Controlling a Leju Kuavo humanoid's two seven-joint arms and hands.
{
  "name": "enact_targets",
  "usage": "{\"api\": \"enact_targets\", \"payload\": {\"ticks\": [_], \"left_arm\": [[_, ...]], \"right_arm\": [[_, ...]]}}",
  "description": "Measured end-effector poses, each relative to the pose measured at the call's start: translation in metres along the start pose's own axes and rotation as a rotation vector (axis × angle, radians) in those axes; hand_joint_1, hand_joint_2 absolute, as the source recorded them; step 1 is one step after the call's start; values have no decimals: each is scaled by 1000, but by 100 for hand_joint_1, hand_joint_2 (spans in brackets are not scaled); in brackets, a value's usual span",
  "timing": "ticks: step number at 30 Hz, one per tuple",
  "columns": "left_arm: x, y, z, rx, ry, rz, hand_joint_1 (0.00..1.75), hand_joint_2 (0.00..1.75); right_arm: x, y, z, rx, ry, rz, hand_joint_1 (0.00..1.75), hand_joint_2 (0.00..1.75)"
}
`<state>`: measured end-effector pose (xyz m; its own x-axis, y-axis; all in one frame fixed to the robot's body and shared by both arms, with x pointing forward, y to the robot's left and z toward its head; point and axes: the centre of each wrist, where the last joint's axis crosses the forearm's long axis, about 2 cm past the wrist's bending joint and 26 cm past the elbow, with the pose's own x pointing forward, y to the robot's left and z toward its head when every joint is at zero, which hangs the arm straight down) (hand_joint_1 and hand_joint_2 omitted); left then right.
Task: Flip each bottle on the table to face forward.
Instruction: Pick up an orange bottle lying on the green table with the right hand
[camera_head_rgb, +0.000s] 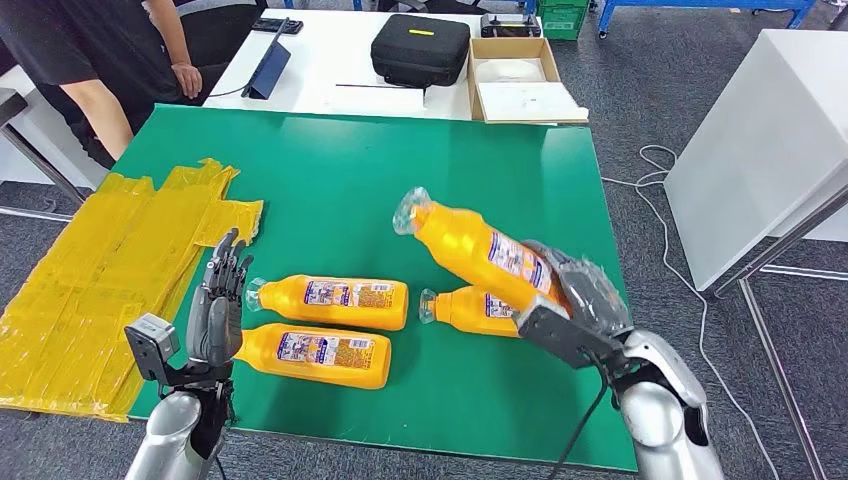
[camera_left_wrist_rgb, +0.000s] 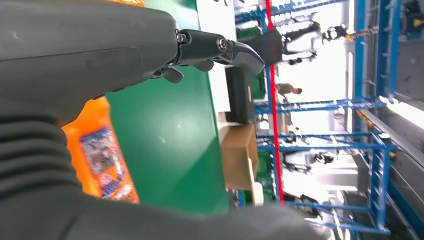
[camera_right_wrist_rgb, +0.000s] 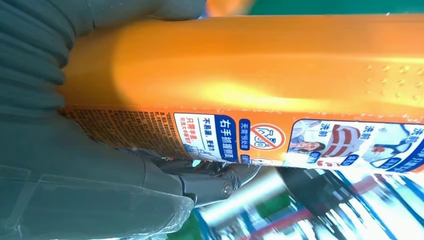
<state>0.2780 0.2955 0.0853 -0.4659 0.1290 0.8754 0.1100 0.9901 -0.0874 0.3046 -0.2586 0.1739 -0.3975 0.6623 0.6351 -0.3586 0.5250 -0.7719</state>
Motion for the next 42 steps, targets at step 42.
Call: {"api": "enact_targets", "payload": {"ticks": [42], "left_arm": [[9,-54,-112,-109,25,487,0,175]], "right_arm": [[179,110,-166,216,-97,-77,175,175]]}}
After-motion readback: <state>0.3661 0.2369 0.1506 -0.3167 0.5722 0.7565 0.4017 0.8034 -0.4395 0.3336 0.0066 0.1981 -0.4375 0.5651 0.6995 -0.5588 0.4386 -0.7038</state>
